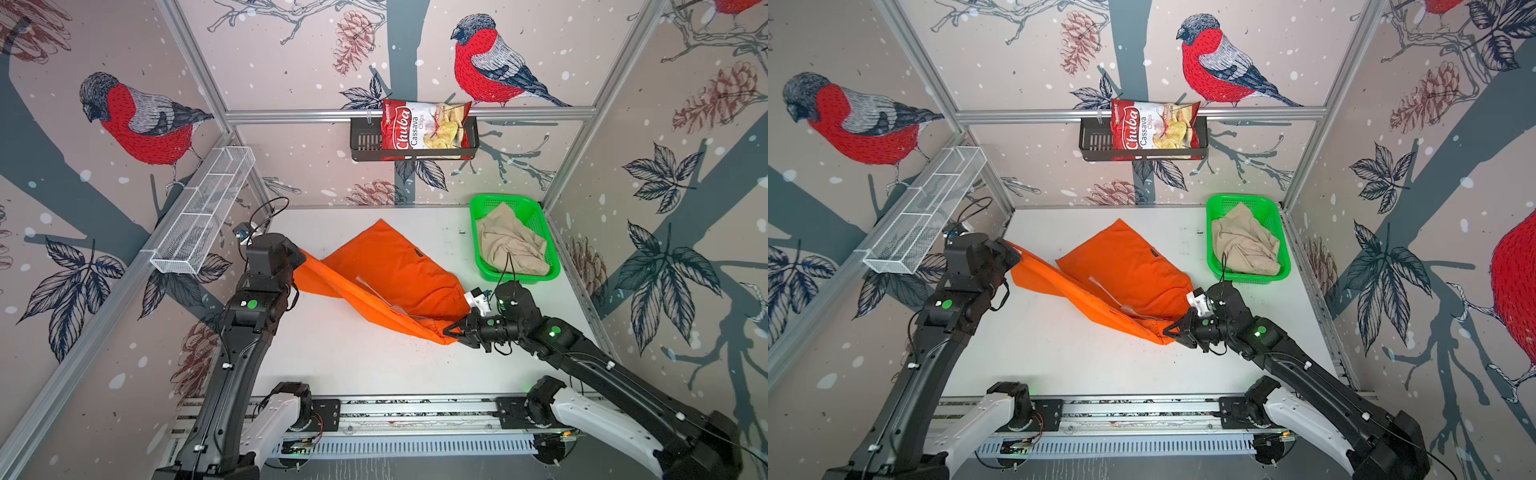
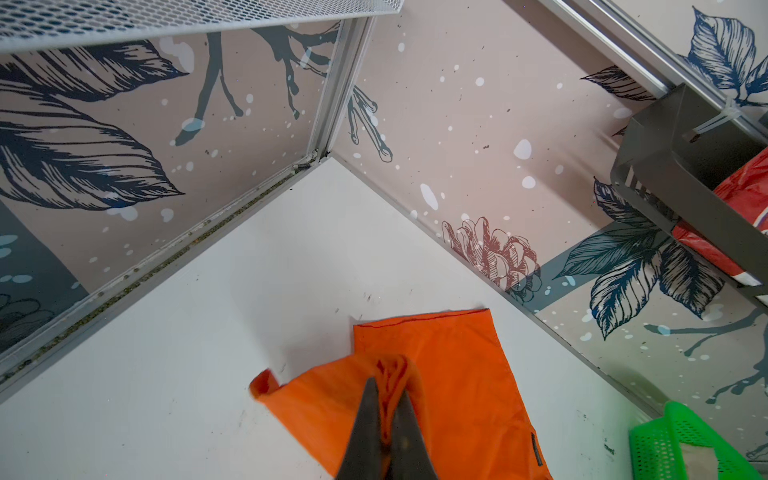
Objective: Fold and stack the shorts
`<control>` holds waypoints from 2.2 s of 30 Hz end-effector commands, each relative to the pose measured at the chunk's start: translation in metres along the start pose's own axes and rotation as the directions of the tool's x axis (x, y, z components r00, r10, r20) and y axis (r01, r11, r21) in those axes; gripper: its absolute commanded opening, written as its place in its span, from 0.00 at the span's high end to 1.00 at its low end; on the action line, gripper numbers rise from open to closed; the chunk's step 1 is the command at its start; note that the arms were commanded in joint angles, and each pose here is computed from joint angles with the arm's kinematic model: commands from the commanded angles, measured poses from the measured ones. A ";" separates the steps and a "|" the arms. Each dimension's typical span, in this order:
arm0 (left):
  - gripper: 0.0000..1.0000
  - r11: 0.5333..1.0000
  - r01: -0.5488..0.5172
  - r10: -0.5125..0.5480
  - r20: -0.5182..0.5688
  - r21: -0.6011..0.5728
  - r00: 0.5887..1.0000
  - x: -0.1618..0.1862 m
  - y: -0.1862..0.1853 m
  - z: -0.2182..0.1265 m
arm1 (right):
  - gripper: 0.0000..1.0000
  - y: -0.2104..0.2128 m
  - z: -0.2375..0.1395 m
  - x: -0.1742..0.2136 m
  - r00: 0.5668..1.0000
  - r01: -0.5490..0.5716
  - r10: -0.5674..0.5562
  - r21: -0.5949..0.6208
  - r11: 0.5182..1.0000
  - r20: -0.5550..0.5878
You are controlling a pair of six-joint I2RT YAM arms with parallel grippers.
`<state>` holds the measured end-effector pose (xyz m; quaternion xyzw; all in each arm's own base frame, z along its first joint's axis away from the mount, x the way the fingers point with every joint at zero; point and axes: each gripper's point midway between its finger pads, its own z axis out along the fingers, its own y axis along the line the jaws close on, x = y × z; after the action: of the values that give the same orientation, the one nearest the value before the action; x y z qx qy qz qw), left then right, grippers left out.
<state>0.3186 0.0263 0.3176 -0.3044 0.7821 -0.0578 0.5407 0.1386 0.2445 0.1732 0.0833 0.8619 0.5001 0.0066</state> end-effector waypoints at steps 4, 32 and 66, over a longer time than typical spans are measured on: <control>1.00 0.993 -0.018 0.016 0.017 0.116 1.000 -0.019 -0.046 0.033 | 1.00 0.001 -0.005 -0.018 1.000 0.006 -0.006 -0.002 1.000 0.000; 1.00 0.984 -0.166 0.164 0.038 0.066 0.986 -0.001 -0.112 0.137 | 1.00 -0.026 -0.007 -0.064 0.998 -0.050 0.051 0.049 0.998 -0.027; 1.00 0.982 -0.189 0.188 0.080 0.005 0.979 0.000 -0.093 0.133 | 1.00 -0.031 -0.004 -0.070 0.998 -0.042 0.046 0.087 0.995 -0.046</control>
<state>0.4586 -0.0230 0.2723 -0.2122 0.8250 0.0004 0.5237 0.2073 0.2188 0.1487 0.0947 0.8740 0.4762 -0.0179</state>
